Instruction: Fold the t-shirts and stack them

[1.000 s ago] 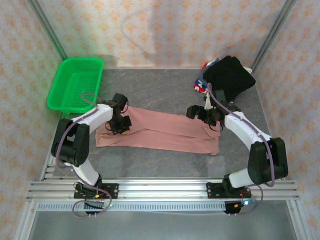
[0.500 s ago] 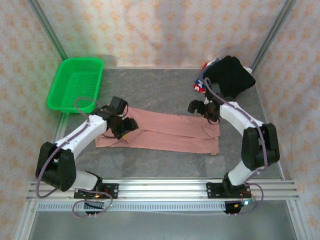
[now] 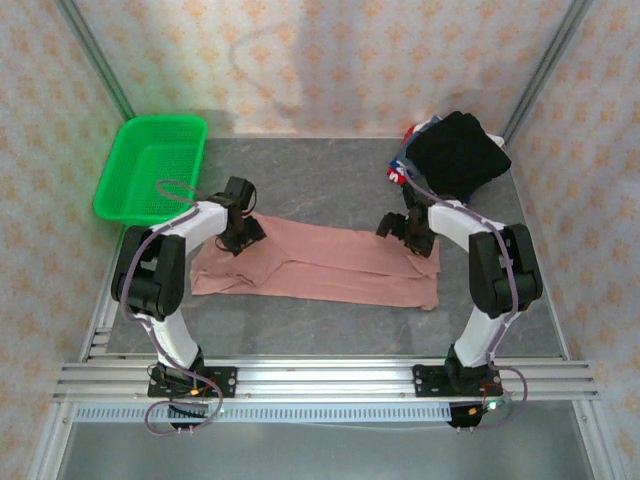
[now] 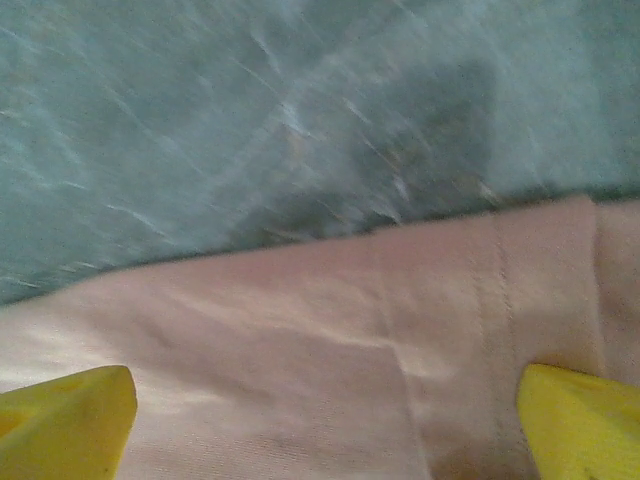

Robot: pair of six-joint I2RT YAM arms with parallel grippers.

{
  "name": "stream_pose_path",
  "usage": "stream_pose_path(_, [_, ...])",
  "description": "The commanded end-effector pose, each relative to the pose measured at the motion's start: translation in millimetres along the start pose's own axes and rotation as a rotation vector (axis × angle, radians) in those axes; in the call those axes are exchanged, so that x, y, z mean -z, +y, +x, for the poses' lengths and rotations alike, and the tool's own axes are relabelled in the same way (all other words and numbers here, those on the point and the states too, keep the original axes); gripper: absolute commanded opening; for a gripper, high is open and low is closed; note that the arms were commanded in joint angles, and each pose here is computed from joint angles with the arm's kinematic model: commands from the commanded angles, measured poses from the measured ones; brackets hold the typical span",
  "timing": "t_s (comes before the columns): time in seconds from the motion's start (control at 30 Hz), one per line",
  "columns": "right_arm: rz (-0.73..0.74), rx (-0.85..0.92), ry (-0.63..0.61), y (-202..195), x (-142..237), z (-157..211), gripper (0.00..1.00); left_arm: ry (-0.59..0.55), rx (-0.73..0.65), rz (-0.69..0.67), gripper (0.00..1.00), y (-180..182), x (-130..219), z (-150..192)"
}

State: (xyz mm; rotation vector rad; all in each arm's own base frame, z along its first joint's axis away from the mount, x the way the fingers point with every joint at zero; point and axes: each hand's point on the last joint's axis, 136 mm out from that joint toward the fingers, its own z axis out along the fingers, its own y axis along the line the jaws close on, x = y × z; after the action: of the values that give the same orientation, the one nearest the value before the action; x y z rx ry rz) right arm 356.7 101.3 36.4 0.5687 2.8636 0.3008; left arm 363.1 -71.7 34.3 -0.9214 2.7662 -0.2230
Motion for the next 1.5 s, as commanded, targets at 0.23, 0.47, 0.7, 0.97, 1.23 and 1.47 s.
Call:
stream_pose_path(0.23, [0.140, 0.192, -0.038, -9, 13, -24, 0.69, -0.039, -0.037, -0.073, 0.49, 18, -18, -14])
stream_pose_path(0.47, [0.147, 0.269, -0.014, 0, 7, -35, 0.49, -0.023, -0.045, -0.097, 0.48, 27, -27, -7])
stream_pose_path(0.7, [0.266, 0.356, 0.025, -10, 0, -27, 0.36, -0.012, -0.045, -0.121, 0.47, 33, -36, -4])
stream_pose_path(0.97, [0.330, 0.373, 0.014, -15, -12, -29, 0.29, 0.000, -0.045, -0.142, 0.46, 40, -42, 1])
stream_pose_path(1.23, [0.479, 0.335, -0.092, -36, 6, -49, 0.00, 0.020, -0.035, -0.151, 0.46, 45, -46, 7])
stream_pose_path(1.47, [0.462, 0.240, -0.200, -44, 45, -63, 0.00, 0.037, -0.001, -0.163, 0.44, 48, -48, 11])
